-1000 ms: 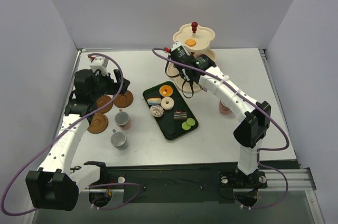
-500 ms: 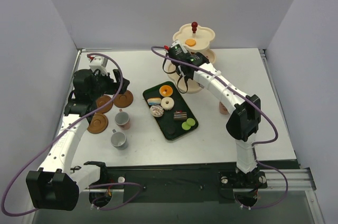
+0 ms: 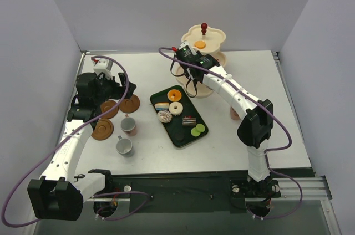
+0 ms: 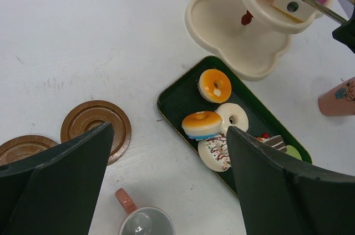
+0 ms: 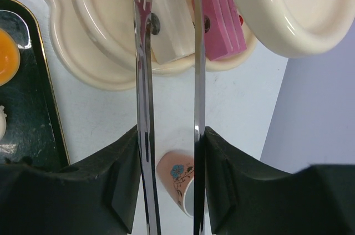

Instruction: Serve the afternoon tea

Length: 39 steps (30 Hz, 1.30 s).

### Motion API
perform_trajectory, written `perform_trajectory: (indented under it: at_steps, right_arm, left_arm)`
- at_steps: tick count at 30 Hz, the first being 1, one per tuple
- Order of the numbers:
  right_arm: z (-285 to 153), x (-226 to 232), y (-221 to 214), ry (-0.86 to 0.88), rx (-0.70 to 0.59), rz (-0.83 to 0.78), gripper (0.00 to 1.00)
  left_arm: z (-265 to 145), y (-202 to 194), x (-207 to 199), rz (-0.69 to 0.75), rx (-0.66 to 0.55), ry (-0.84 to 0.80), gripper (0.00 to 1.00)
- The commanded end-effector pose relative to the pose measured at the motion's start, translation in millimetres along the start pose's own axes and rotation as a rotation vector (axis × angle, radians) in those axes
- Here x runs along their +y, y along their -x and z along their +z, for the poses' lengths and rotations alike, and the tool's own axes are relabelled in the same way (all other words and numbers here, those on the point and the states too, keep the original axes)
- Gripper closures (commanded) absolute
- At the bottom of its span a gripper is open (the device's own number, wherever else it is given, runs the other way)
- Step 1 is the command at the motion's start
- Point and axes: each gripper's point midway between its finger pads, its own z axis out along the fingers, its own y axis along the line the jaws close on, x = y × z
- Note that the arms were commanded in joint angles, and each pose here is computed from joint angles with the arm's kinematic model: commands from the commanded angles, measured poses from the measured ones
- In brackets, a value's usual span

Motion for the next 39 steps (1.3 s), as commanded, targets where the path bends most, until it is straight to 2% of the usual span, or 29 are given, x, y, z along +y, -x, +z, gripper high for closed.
perform_trajectory:
  at_steps: [1,13,18,27,31,36,39]
  right_arm:
    - [-10.1,-16.7,12.8,-0.033,-0.039,0.041,0.60]
    - [-40.9,-12.1,18.9,0.068,-0.108,0.138,0.62]
    - [-55.8,-0.2,13.3,0.105,-0.120,0.130,0.62]
    - [-109.3,27.0,-3.1,0.173,-0.193,0.091,0.62]
    - [-120.3,42.0,-31.1,0.231,-0.169,0.122,0.63]
    - [-129.0,63.6,-86.9,0.356,-0.092,0.183,0.62]
    - [-126.7,83.8,-132.8,0.427,0.008,0.206,0.62]
  left_arm:
    - [0.1,20.2,-7.0,0.026,-0.064,-0.039,0.06]
    - [-0.4,20.5,-6.8,0.022,-0.066,-0.040,0.06]
    - [0.0,19.9,-5.9,0.021,-0.065,-0.038,0.06]
    - [1.7,18.0,-5.1,0.012,-0.059,-0.037,0.06]
    - [1.9,17.3,-6.1,0.010,-0.055,-0.041,0.06]
    - [4.3,14.1,-8.0,0.008,-0.044,-0.046,0.06]
    - [5.1,12.7,-12.8,0.014,-0.040,-0.057,0.06]
